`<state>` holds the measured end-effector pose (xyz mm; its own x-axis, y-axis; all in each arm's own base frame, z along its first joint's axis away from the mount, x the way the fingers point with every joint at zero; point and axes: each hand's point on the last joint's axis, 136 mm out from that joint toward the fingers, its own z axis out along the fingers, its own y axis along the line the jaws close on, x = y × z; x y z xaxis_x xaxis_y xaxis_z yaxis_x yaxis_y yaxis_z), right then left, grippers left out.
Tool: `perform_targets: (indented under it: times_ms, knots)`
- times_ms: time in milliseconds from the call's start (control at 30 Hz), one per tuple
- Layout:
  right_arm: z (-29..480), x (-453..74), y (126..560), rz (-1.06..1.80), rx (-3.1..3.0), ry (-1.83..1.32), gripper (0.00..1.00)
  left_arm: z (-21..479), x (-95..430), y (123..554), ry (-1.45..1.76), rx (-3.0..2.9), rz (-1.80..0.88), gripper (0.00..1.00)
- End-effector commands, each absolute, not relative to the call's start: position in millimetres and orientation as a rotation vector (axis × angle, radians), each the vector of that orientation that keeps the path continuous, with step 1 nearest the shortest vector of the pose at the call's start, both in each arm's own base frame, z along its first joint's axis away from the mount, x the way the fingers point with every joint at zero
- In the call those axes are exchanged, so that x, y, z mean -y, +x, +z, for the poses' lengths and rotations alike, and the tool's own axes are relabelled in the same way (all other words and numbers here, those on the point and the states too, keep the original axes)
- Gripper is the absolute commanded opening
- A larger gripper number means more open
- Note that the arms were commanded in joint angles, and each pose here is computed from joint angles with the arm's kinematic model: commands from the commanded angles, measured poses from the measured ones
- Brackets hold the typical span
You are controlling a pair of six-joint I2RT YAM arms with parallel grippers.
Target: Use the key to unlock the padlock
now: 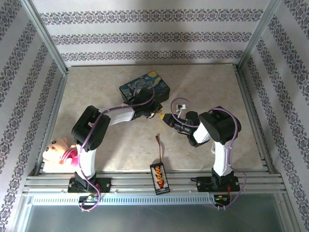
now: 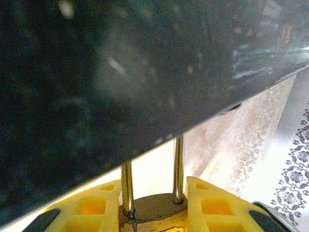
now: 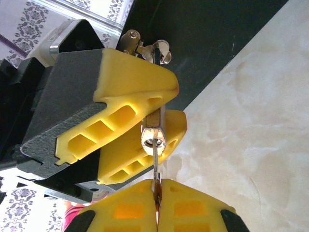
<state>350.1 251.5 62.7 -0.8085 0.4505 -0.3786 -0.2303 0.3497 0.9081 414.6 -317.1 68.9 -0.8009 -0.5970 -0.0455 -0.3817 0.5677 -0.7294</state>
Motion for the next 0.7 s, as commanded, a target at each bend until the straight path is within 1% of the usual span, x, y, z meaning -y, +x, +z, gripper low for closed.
perform_targets:
  times_ms: [0, 233, 433, 667]
  knots:
    - [50, -246, 365, 1.504, -2.045, 0.284, 0.0, 62, 351, 372, -0.811, -2.682, -1.292, 0.0]
    - [40, -241, 370, 1.508, -2.062, 0.327, 0.0, 61, 351, 371, -0.808, -2.687, -1.291, 0.0]
    - [55, -245, 372, 1.566, -2.038, 0.301, 0.0, 61, 351, 370, -0.807, -2.685, -1.297, 0.0]
    - [66, -235, 368, 1.663, -2.046, 0.282, 0.0, 61, 350, 368, -0.802, -2.684, -1.302, 0.0]
